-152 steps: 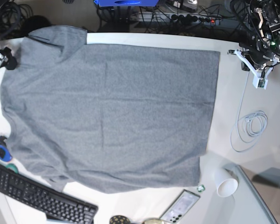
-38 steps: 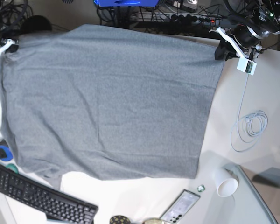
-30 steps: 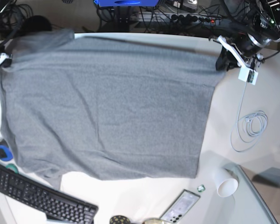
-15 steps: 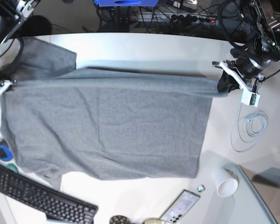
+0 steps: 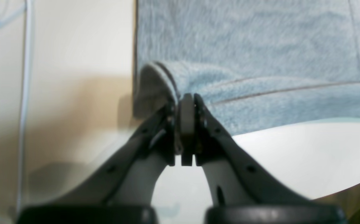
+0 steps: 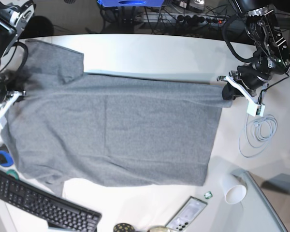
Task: Layout the t-shirt on the table in an organized manner, then fold the t-shirt properly
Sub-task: 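Fold the held edge over the shirt body with both grippers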
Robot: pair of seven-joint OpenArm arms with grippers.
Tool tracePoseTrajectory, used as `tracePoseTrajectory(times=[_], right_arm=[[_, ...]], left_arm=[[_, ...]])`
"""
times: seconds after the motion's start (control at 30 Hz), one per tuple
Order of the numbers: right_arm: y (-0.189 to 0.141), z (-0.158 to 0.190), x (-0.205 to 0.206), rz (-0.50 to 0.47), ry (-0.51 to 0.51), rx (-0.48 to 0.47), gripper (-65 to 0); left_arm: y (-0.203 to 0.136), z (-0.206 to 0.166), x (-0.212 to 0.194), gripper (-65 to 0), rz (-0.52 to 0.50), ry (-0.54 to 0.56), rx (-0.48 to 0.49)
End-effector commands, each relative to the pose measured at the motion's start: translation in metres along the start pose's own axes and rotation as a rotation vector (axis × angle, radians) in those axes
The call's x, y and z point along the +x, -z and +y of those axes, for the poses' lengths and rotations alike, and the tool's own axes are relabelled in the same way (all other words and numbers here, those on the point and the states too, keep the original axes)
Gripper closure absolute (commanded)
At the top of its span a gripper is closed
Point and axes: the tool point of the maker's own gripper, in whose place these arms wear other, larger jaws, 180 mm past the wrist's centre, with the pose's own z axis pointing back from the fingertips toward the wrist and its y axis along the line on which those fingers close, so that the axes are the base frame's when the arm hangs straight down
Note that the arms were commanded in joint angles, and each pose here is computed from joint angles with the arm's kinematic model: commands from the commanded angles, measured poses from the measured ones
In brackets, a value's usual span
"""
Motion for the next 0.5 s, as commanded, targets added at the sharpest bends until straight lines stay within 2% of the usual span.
tracePoseTrajectory(times=[0.0,0.17,0.47], right_arm=[[-0.009,-0.006,0.023,-0.068,-0.014,-0.017,-0.2],[-0.007,0.001,0.033,-0.084,-0.047,-0.009,-0.2],[-0.006,0.004,0.038,-0.103,-0.057,-0.004,-0.2]], left_arm=[[-0.003,0.005,0.015,0.0,-0.036,0.024,0.021],[0.001,0.011,0.006,0.0,0.009,0.057,0.076],[0.012,0.006,0.005,0.0,-0.007,0.037,0.069]])
